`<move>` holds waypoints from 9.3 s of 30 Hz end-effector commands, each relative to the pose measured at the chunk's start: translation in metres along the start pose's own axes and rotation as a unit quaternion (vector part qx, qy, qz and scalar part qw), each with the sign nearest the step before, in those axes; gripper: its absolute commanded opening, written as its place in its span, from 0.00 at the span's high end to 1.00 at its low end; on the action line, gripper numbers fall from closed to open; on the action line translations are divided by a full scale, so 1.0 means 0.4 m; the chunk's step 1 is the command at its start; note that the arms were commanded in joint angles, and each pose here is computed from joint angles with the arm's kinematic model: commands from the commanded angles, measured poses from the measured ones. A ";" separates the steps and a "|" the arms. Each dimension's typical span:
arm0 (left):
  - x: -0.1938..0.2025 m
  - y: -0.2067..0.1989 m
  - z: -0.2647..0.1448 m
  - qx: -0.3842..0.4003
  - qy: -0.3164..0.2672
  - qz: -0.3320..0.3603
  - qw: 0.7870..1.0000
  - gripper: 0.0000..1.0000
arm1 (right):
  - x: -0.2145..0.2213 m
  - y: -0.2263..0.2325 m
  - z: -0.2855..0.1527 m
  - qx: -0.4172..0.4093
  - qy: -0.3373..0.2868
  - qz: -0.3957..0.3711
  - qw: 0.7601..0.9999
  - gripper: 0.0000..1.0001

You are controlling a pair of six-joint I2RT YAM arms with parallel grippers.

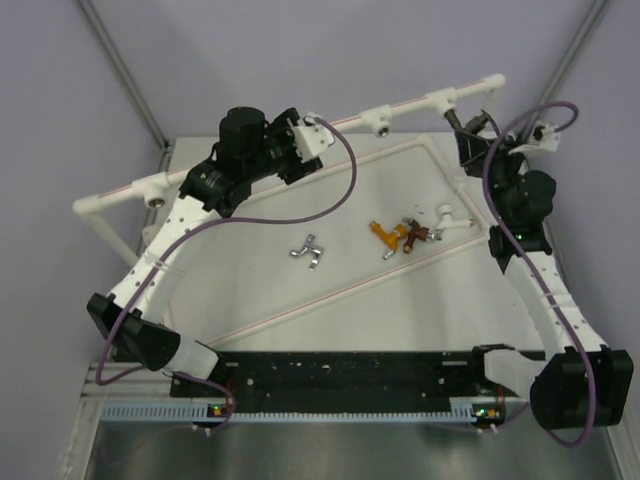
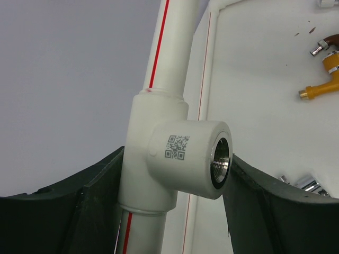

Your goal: Install the water faucets

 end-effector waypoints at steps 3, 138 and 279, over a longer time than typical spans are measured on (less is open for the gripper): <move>-0.031 -0.023 -0.006 0.021 -0.034 -0.008 0.999 0.30 | -0.047 0.055 -0.038 0.017 -0.126 0.523 0.843 1.00; -0.035 -0.007 0.023 0.015 -0.036 0.001 0.999 0.30 | -0.153 0.003 -0.080 -0.072 -0.010 -0.808 0.585 0.05; -0.043 0.015 0.086 -0.008 -0.067 0.000 0.998 0.41 | -0.324 0.029 -0.310 0.137 -0.210 -0.413 0.875 0.01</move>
Point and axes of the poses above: each gripper's point midway between its finger pads, its own z axis out along the fingers, its own y axis along the line the jaws close on, x = y × z, the point moved 8 cm from there along -z, back along the fingers, and after that the axes turned 2 degrees about z, right-handed, at the moved point
